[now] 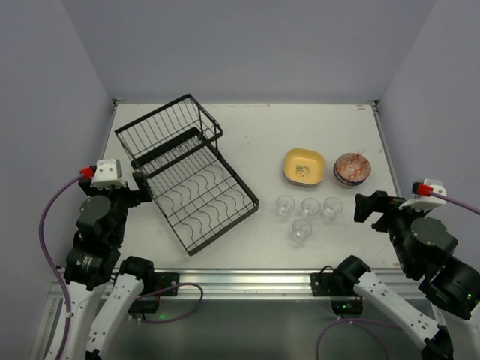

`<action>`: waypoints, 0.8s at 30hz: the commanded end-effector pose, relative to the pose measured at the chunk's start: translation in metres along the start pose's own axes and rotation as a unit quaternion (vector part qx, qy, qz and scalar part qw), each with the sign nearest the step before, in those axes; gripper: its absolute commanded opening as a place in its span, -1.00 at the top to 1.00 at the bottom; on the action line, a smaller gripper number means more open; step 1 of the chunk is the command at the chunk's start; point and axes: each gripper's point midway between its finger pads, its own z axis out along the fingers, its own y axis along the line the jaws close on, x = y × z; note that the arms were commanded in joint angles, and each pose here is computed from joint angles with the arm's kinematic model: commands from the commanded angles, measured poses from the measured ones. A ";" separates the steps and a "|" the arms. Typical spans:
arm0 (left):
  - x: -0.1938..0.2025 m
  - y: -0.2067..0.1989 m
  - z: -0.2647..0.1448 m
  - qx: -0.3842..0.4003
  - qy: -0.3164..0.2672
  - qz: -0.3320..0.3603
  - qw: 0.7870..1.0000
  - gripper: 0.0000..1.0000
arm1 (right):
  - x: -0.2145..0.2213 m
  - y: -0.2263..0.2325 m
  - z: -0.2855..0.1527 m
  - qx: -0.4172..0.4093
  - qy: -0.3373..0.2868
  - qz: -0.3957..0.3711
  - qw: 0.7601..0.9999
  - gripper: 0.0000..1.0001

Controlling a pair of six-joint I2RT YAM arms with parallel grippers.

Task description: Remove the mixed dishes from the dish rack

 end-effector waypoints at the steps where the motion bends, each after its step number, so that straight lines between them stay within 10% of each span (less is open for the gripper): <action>1: -0.021 0.001 -0.012 0.011 -0.027 0.004 1.000 -1.00 | 0.003 -0.001 0.005 0.016 0.008 -0.004 1.000 -0.98; 24: -0.033 0.002 -0.021 0.019 -0.042 0.016 0.999 -1.00 | 0.003 -0.006 0.001 0.014 -0.009 0.010 1.000 -0.98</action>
